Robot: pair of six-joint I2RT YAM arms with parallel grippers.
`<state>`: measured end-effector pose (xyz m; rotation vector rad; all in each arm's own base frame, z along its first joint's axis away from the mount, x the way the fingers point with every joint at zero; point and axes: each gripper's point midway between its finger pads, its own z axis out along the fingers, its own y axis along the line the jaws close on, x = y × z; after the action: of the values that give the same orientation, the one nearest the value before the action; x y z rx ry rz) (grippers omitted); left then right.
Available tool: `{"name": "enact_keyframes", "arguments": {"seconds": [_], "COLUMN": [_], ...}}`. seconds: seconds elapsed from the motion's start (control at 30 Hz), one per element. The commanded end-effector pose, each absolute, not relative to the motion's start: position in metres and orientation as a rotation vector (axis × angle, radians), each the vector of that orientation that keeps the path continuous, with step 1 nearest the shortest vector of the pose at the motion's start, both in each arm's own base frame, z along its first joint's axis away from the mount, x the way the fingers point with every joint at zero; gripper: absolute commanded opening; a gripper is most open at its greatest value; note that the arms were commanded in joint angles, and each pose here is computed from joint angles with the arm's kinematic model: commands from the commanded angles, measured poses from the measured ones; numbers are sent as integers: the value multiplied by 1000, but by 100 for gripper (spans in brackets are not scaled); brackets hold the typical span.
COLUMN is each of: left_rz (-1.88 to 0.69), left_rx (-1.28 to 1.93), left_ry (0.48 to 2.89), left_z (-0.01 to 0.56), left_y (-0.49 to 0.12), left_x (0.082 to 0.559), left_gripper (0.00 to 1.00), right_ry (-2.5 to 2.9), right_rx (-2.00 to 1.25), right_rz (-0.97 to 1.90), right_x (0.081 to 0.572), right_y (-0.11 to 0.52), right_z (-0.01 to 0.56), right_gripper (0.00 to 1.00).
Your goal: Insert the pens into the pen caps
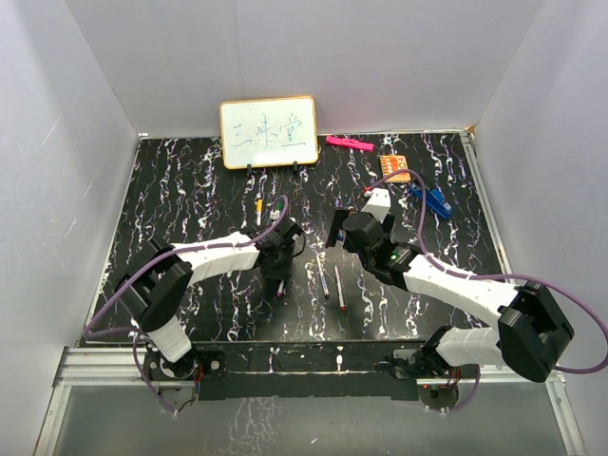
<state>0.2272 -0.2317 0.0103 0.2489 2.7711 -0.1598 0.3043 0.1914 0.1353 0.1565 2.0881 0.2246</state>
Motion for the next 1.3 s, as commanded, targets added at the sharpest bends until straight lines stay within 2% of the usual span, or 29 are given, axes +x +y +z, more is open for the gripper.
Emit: {"name": "enact_keyframes", "arguments": {"seconds": [0.0,0.1,0.27,0.43,0.73,1.0,1.17,1.27], "left_rz": [126,132,176,206,83,58,-18,-45], "left_rx": [291,298,304,333,298,272,247,232], "left_ry": [2900,2922,2960,2997,2892,2777,2723,2694], "left_z": [-32,-39,-51,-55,-21,25,45,55], "left_y": [-185,-184,-177,-171,-173,-165,-167,-168], "left_x": [203,199,190,181,187,194,195,196], "left_gripper": [27,24,0,0,0,0,0,0], "right_ry": [2019,2011,1998,2015,2152,2214,2244,2265], "right_rx": [226,240,271,270,288,315,317,321], "right_rz": [295,297,305,339,284,231,205,187], "right_x": [316,317,317,315,322,334,339,340], "right_y": [201,201,198,204,221,233,239,242], "right_z": [159,162,166,163,133,118,106,97], "right_gripper": [98,98,98,95,58,45,43,37]}}
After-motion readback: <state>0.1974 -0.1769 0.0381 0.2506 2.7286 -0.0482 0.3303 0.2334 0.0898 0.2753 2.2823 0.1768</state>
